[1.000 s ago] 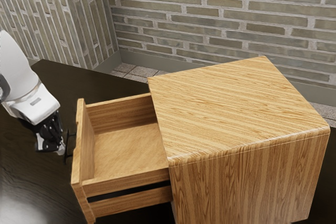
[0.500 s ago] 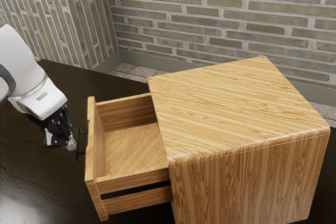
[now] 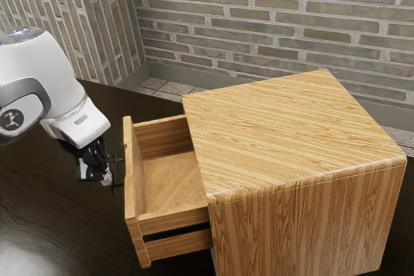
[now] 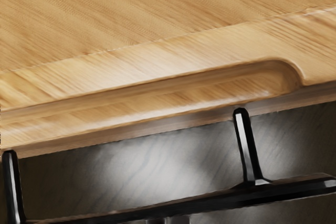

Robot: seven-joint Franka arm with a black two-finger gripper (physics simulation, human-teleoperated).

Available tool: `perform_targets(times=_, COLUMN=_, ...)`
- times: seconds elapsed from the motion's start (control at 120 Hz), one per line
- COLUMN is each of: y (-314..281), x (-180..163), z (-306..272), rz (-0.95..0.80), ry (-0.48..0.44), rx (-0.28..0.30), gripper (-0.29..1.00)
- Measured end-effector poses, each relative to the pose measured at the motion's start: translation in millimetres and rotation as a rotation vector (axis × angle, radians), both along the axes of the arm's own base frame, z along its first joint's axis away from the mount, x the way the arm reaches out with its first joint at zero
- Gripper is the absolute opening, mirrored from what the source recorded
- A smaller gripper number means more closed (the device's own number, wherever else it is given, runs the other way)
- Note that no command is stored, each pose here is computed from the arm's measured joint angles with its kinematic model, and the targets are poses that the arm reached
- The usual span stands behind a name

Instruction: Push the drawer handle with one arm to close the drawer

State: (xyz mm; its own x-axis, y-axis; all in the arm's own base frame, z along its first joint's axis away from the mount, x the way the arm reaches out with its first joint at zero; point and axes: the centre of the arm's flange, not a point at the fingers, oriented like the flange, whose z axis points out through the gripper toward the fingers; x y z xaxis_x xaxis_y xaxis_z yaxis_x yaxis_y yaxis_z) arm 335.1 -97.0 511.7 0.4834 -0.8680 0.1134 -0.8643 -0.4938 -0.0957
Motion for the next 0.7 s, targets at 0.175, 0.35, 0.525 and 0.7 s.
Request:
perform_targets(times=0.175, y=-5, x=9, z=0, rz=0.005, ry=-0.008, rx=-0.004, gripper=-0.08)
perform_targets(times=0.35, y=-15, x=24, z=-6, rz=0.002, ry=0.001, rx=-0.006, gripper=-0.08)
perform_targets(times=0.525, y=-29, x=34, z=-4, rz=-0.007, ry=-0.003, rx=-0.004, gripper=-0.08)
perform_targets(times=0.7, y=-45, x=45, z=-2, rz=-0.019, ry=-0.007, rx=-0.006, gripper=-0.08)
